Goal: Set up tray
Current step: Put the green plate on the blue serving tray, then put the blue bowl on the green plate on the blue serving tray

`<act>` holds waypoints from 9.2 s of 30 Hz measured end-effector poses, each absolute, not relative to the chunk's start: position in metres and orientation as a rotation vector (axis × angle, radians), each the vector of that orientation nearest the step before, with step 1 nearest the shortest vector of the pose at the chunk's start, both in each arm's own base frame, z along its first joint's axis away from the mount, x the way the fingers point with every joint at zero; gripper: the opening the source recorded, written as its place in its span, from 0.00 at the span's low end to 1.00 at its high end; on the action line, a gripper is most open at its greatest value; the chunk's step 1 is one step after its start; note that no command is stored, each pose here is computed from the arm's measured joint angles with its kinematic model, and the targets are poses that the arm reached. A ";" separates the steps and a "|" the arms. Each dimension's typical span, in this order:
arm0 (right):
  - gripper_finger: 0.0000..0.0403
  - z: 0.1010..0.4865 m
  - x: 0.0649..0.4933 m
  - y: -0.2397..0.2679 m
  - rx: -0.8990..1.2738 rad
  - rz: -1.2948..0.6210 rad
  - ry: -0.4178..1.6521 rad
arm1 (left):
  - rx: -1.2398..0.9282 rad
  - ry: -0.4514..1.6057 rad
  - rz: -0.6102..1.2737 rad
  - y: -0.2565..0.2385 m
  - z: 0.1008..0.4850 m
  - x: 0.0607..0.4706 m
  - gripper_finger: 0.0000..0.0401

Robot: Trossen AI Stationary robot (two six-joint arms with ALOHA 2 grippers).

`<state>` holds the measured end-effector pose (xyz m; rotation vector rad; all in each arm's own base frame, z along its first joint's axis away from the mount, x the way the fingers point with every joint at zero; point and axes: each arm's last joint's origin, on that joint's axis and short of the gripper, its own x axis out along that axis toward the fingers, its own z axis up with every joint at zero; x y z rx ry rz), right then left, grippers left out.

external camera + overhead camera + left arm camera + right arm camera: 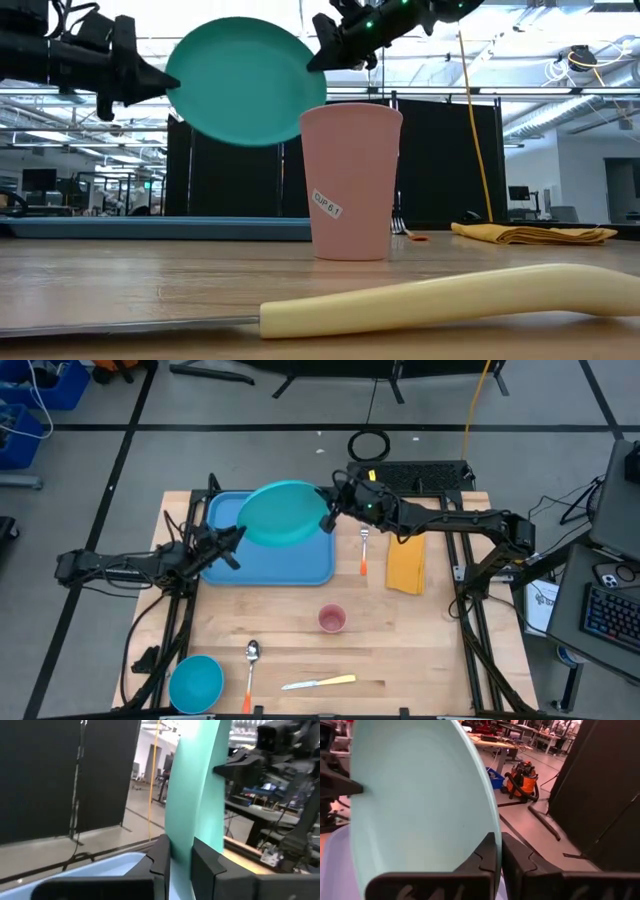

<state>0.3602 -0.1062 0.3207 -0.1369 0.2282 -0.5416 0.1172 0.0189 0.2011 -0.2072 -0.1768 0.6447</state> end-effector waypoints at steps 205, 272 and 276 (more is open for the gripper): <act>0.39 0.263 0.330 -0.080 -0.430 -0.528 0.730 | -0.854 0.214 0.577 0.056 0.231 0.091 0.24; 0.39 0.253 0.312 0.004 -0.271 -0.210 0.634 | -0.225 1.046 -0.203 -0.142 0.245 0.148 0.24; 0.38 0.253 0.312 0.004 -0.271 -0.210 0.634 | -0.241 1.122 -0.217 -0.155 0.236 0.144 0.24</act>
